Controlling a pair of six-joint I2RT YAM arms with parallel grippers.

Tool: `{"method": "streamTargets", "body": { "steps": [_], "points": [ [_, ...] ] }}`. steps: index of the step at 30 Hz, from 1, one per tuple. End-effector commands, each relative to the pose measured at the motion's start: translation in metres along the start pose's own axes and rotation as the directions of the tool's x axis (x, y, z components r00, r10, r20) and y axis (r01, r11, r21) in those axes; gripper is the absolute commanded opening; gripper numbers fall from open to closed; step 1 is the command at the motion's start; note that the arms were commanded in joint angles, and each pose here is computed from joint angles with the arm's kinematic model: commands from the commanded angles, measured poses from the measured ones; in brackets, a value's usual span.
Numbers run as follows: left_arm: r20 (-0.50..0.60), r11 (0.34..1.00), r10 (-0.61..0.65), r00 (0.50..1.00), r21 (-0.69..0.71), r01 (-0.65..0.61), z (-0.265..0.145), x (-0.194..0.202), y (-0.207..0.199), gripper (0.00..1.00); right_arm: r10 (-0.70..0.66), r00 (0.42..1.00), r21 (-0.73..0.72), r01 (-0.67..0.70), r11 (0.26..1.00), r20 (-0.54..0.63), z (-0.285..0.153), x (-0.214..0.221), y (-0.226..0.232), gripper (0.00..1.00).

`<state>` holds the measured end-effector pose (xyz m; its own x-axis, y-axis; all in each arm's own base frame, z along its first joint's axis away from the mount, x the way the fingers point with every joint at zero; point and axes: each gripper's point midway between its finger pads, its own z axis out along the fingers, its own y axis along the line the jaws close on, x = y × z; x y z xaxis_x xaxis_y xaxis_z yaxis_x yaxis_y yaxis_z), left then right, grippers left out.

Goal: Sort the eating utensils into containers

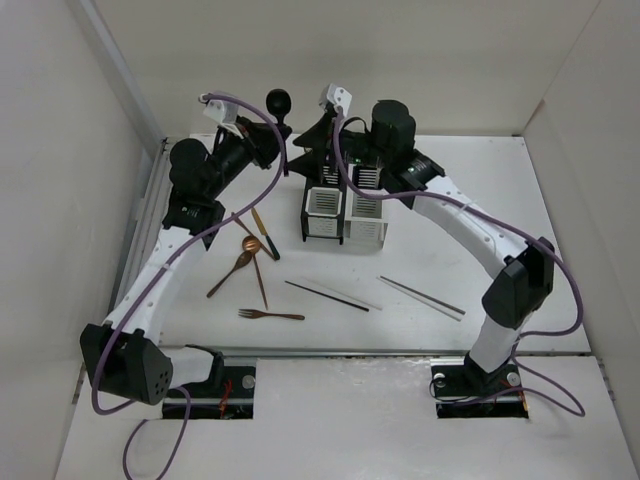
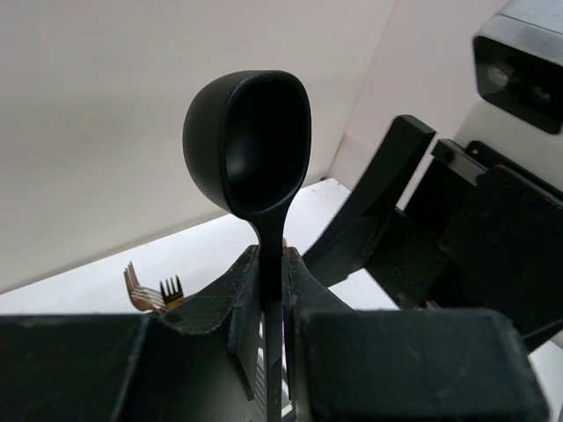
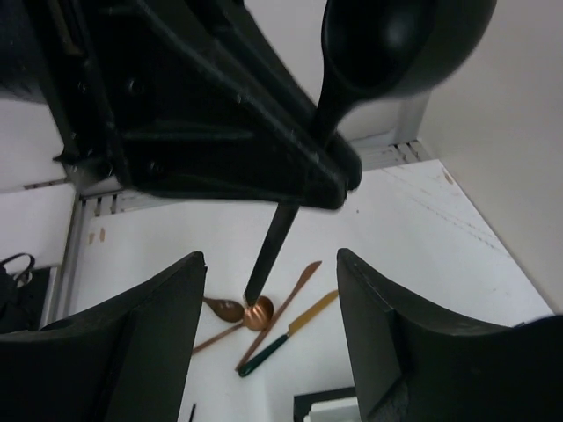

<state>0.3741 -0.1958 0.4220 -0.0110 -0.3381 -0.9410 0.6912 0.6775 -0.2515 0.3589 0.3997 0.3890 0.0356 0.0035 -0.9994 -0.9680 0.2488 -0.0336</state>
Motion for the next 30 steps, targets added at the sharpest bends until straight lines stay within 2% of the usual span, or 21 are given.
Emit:
{"method": "streamTargets", "body": {
  "steps": [1,6,7,10,11,13,14,15,16,17,18,19,22,24,25,26,27,28,30],
  "points": [
    [0.088,0.998,-0.004,0.996,0.067,-0.002,-0.002,-0.03,-0.025,0.0,-0.02,0.995,-0.007,0.021,1.0,0.099,0.012,-0.03,-0.004,0.66],
    [0.078,0.998,-0.018,0.997,0.064,0.013,-0.007,-0.023,-0.025,0.0,-0.009,0.993,-0.009,0.01,1.0,0.115,0.023,-0.031,-0.012,0.57],
    [0.075,0.997,-0.02,0.997,0.072,0.015,-0.007,-0.022,-0.029,0.0,0.023,0.995,-0.022,-0.021,1.0,0.099,0.028,-0.02,-0.013,0.51],
    [0.074,0.997,-0.03,0.997,0.073,0.024,-0.007,-0.022,-0.029,0.0,0.032,0.994,-0.008,-0.031,0.999,0.107,0.03,-0.023,-0.017,0.38],
    [0.066,0.997,-0.034,0.997,0.069,0.029,-0.007,-0.017,-0.028,0.0,0.035,0.993,-0.009,-0.034,0.999,0.114,0.03,-0.025,-0.017,0.25],
    [0.058,0.998,-0.02,0.998,0.064,0.016,-0.007,-0.012,-0.025,0.0,0.029,0.992,-0.009,-0.028,1.0,0.121,0.031,-0.027,-0.017,0.12],
    [0.049,0.999,-0.014,0.999,0.05,0.011,-0.007,-0.009,-0.022,0.0,0.029,0.992,0.0,-0.029,1.0,0.122,0.031,-0.027,-0.019,0.01],
    [0.036,1.0,-0.011,0.999,0.028,0.01,-0.008,-0.005,-0.017,0.0,0.029,0.992,0.0,-0.029,1.0,0.122,0.031,-0.027,-0.019,0.0],
    [0.016,1.0,-0.006,1.0,0.019,0.005,-0.008,0.002,-0.014,0.07,0.029,0.992,0.0,-0.029,1.0,0.122,0.031,-0.027,-0.019,0.0],
    [0.005,1.0,0.022,1.0,0.015,-0.022,-0.009,0.005,-0.012,0.19,0.037,0.993,0.0,-0.037,0.999,0.113,0.031,-0.021,-0.019,0.0],
    [-0.024,1.0,0.023,0.999,0.004,-0.023,-0.008,0.014,-0.007,0.34,0.036,0.993,0.021,-0.038,0.999,0.114,0.028,-0.021,-0.026,0.0],
    [-0.024,0.999,0.039,0.999,0.005,-0.039,-0.008,0.014,-0.007,0.64,0.044,0.994,0.033,-0.047,0.998,0.103,0.025,-0.014,-0.033,0.0],
    [-0.054,0.997,0.079,0.995,-0.003,-0.079,-0.01,0.024,-0.001,1.0,0.065,0.995,0.098,-0.073,0.993,0.078,0.011,0.002,-0.053,0.0],
    [-0.063,0.996,0.083,0.995,-0.024,-0.085,-0.01,0.026,0.003,1.0,0.072,0.995,0.175,-0.083,0.981,0.069,-0.013,0.015,-0.079,0.0],
    [-0.062,0.993,0.09,0.994,-0.065,-0.094,-0.014,0.026,0.012,1.0,0.087,0.995,0.234,-0.095,0.968,0.045,-0.03,0.036,-0.099,0.0],
    [-0.071,0.993,0.084,0.994,-0.081,-0.09,-0.015,0.028,0.015,1.0,0.063,0.997,0.27,-0.074,0.96,0.05,-0.04,0.031,-0.109,0.0],
    [-0.064,0.989,0.088,0.994,-0.116,-0.095,-0.017,0.024,0.026,1.0,0.068,0.997,0.306,-0.071,0.949,0.022,-0.049,0.05,-0.117,0.0],
    [-0.072,0.986,0.084,0.994,-0.142,-0.093,-0.023,0.027,0.033,1.0,-0.001,1.0,0.335,0.0,0.942,0.002,-0.059,0.05,-0.125,0.0],
    [-0.091,0.974,0.094,0.991,-0.199,-0.11,-0.032,0.029,0.051,1.0,-0.045,0.997,0.388,0.063,0.92,-0.055,-0.075,0.071,-0.14,0.0]
  ]
}}
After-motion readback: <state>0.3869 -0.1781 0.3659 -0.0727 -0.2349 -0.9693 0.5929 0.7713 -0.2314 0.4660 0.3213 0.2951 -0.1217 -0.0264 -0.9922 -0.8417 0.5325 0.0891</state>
